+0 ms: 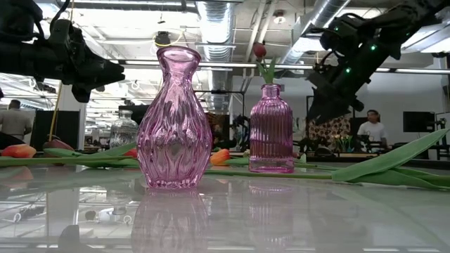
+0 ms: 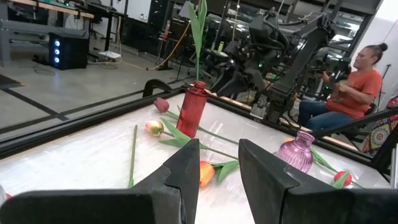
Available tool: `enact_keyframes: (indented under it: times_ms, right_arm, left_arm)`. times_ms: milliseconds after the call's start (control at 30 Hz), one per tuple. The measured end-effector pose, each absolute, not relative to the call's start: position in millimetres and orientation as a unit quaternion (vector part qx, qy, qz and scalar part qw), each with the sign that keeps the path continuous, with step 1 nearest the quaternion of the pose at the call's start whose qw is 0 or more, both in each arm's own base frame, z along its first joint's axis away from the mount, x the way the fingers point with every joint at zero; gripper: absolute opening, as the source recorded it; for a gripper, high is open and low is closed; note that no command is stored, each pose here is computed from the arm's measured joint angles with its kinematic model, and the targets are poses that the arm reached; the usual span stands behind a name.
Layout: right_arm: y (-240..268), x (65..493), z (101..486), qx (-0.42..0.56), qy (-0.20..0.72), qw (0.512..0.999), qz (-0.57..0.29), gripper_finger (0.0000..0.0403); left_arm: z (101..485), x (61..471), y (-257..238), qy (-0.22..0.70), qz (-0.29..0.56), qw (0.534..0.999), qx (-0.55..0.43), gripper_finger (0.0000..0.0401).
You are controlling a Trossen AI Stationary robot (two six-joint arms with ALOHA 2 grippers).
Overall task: Sort flowers into vase by color
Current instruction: Put the top left dark red flower into the red vase
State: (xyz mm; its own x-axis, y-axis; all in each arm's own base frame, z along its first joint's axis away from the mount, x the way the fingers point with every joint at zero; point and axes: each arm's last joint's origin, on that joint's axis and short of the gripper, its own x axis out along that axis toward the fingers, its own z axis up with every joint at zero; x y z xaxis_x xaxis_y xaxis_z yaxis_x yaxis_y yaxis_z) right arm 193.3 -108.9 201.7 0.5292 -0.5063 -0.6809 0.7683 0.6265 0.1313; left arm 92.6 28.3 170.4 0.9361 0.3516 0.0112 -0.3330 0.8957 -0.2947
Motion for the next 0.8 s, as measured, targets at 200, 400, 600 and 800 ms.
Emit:
enact_keyframes:
  times_ms: [200, 400, 600, 800]
  right_arm:
    - [-113.2, 206.9, 179.0, 0.224, 0.335, 0.828, -0.389, 0.0232]
    - [-119.6, 220.1, 150.8, 0.224, 0.367, 0.813, -0.392, 0.0232]
    - [-124.7, 229.7, 130.3, 0.222, 0.375, 0.808, -0.395, 0.0232]
    - [-128.2, 235.7, 117.0, 0.218, 0.376, 0.806, -0.402, 0.0232]
  left_arm:
    - [170.4, 92.6, 28.3, -0.032, 0.176, 0.973, -0.146, 0.0098]
    - [170.4, 92.7, 28.2, -0.032, 0.174, 0.973, -0.146, 0.0098]
    - [170.4, 92.7, 28.2, -0.032, 0.175, 0.973, -0.146, 0.0098]
    - [170.4, 92.6, 28.2, -0.032, 0.175, 0.973, -0.146, 0.0098]
